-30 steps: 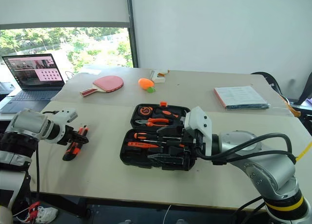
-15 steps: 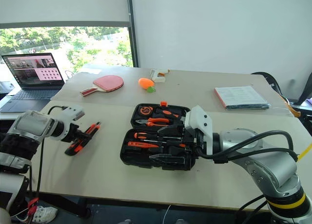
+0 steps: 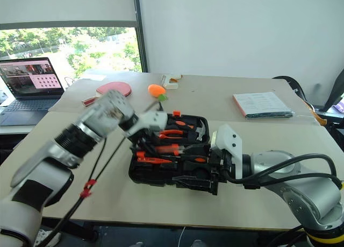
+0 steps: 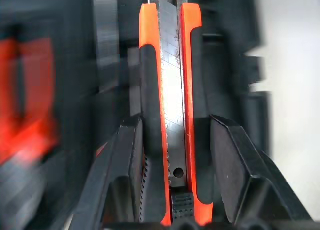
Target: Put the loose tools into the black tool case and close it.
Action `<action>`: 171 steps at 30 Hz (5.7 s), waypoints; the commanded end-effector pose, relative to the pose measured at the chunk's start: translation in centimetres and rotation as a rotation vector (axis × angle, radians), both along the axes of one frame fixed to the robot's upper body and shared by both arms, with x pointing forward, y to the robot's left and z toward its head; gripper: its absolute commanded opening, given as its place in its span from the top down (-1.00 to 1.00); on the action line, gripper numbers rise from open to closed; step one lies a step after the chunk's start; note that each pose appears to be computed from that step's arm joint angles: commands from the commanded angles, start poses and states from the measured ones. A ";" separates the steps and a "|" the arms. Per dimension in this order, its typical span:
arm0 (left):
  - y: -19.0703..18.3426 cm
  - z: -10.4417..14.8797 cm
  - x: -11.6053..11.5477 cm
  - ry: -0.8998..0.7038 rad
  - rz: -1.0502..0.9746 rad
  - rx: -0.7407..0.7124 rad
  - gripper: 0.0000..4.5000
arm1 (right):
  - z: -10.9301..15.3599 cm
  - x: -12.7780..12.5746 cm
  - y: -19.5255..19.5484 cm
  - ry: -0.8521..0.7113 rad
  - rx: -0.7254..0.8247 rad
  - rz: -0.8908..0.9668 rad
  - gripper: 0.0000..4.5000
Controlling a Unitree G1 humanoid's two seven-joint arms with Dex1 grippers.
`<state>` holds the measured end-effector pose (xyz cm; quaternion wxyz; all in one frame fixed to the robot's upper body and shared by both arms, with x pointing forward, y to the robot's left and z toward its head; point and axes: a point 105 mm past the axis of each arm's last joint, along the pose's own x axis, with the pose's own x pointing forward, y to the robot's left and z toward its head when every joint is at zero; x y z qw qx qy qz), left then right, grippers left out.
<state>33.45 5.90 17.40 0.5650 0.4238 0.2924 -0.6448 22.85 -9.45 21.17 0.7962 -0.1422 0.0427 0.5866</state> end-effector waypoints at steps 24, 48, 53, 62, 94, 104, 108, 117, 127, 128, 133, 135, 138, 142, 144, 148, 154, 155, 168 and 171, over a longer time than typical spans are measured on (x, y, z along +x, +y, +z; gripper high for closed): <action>-1.4 -4.2 -1.5 0.041 0.053 0.069 0.31 | 0.2 -1.5 -1.5 -0.024 0.000 -0.133 -1.00; 0.7 0.3 -0.1 -0.015 0.029 -0.055 0.28 | 0.1 -1.1 -1.4 -0.026 -0.005 -0.117 -1.00; 0.8 -1.0 -0.3 -0.013 0.007 -0.013 0.95 | 0.0 -1.3 -1.3 -0.022 0.000 -0.117 -1.00; 0.7 -2.4 -0.8 0.004 -0.021 0.035 0.95 | -0.1 -1.3 -1.3 -0.013 0.008 -0.124 -1.00; -1.1 1.0 -0.3 0.007 0.013 -0.144 0.95 | -0.2 -1.2 -1.5 -0.005 0.006 -0.127 -1.00; -1.3 -1.6 -1.2 -0.039 -0.094 -0.045 0.95 | -0.2 -1.0 -1.4 -0.003 0.003 -0.123 -1.00; -1.2 -2.5 -1.3 -0.029 -0.103 -0.025 0.95 | -0.4 -1.1 -1.3 0.005 0.007 -0.126 -1.00; -1.1 -3.7 -2.6 0.008 -0.153 0.017 0.95 | -0.6 -1.3 -1.3 0.008 0.003 -0.133 -1.00; -1.6 -5.0 -1.2 -0.078 -0.127 0.018 0.95 | -0.6 -1.4 -1.4 0.008 -0.003 -0.141 -1.00; -2.0 -3.9 -0.7 -0.075 -0.092 -0.039 0.95 | -0.7 -1.3 -1.6 0.004 -0.012 -0.148 -1.00; -3.0 2.1 0.8 -0.018 0.040 -0.347 0.95 | -0.6 -1.0 -3.2 -0.006 -0.060 -0.192 -1.00; -2.5 4.1 0.8 0.022 0.073 -0.428 0.78 | -0.6 -0.7 -4.5 -0.014 -0.095 -0.233 -1.00; -1.1 7.2 0.4 0.041 0.066 -0.567 0.46 | -0.3 0.2 -8.2 0.004 -0.113 -0.367 -1.00; 1.8 9.3 -0.1 0.030 0.068 -0.684 -0.15 | -0.2 0.3 -14.1 0.035 -0.134 -0.573 -1.00; 3.4 9.9 -0.2 0.010 0.086 -0.718 -0.44 | -0.1 -0.3 -16.4 0.044 -0.154 -0.642 -1.00; 6.3 10.6 -1.1 -0.012 0.105 -0.731 -0.95 | 0.6 -1.0 -18.7 0.042 -0.208 -0.687 -1.00; 6.5 11.1 -2.8 -0.046 0.068 -0.734 -0.95 | 1.0 2.4 -16.0 0.000 -0.335 -0.503 -1.00; 6.4 11.1 -3.0 -0.054 0.059 -0.731 -0.95 | 0.9 3.1 -15.3 -0.008 -0.358 -0.467 -1.00; 6.2 11.5 -3.8 -0.162 0.043 -0.815 -0.95 | -4.3 14.4 -11.5 -0.097 -0.799 -0.184 -1.00; 6.2 11.5 -4.0 -0.164 0.047 -0.813 -0.95 | -4.9 16.3 -11.0 -0.108 -0.814 -0.159 -1.00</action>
